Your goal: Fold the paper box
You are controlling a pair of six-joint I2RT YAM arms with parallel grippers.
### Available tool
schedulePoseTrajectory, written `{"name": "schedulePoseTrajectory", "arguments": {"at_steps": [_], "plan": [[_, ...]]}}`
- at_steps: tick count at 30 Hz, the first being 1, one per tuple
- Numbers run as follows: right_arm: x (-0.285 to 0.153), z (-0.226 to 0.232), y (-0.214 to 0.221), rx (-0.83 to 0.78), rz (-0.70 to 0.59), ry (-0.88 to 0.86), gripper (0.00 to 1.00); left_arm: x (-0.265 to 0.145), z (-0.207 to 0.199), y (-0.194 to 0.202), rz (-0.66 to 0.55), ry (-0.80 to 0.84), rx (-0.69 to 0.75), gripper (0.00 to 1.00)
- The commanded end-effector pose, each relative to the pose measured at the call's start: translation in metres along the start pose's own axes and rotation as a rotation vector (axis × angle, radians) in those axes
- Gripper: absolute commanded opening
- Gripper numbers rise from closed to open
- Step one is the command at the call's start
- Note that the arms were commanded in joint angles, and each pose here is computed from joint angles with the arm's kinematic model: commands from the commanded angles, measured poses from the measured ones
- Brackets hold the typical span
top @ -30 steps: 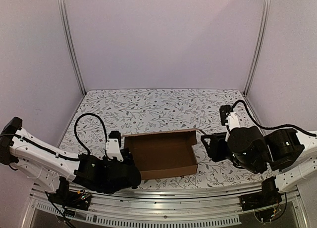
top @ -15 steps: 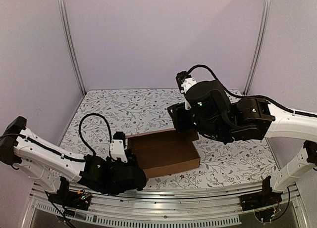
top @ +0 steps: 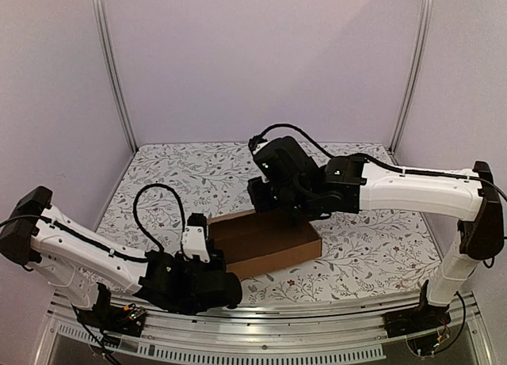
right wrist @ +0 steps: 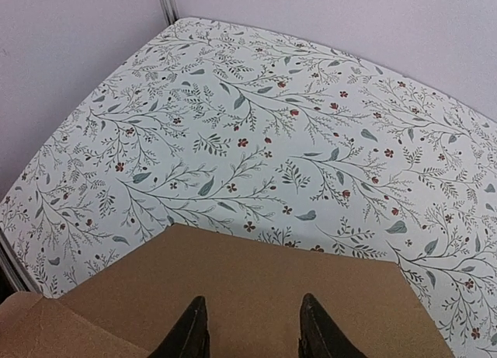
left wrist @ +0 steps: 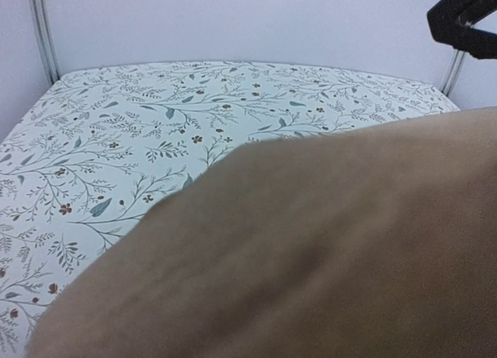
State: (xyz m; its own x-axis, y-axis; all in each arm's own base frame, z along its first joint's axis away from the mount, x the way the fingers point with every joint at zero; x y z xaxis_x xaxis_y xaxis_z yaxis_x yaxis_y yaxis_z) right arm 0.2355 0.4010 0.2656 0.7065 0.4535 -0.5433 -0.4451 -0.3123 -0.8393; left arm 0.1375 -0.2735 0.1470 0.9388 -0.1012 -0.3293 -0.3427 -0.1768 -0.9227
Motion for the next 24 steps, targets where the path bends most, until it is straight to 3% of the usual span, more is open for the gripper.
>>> {"name": "schedulePoseTrajectory", "arguments": {"at_steps": [1,12,21,24], "plan": [[0.015,0.005,0.023,0.010,0.049,-0.020,0.37,-0.007,0.000,0.033,0.172,0.025,0.088,0.03],[0.042,0.002,0.087,0.080,0.137,-0.003,0.33,-0.021,-0.006,0.043,0.239,0.075,0.142,0.43],[0.053,-0.008,0.130,0.126,0.174,0.039,0.31,-0.042,-0.011,0.046,0.332,0.138,0.186,0.62],[0.056,-0.011,0.141,0.125,0.191,0.055,0.31,-0.048,-0.019,0.042,0.363,0.187,0.244,0.63]]}}
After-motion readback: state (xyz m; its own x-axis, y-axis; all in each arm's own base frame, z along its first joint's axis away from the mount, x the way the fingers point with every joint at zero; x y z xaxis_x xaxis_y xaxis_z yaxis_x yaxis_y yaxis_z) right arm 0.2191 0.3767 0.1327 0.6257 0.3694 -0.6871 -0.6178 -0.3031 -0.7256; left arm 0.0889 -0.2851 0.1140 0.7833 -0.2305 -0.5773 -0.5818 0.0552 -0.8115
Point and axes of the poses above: each gripper's point midway between its finger pads, its own x axis out along the fingers, its own z axis along the line the jaws close on, y = z × x, the point moved 4 cm from there along -x, back along the fingers, and after that the axes turned 7 degrees about -x, right-handed, at the moved point
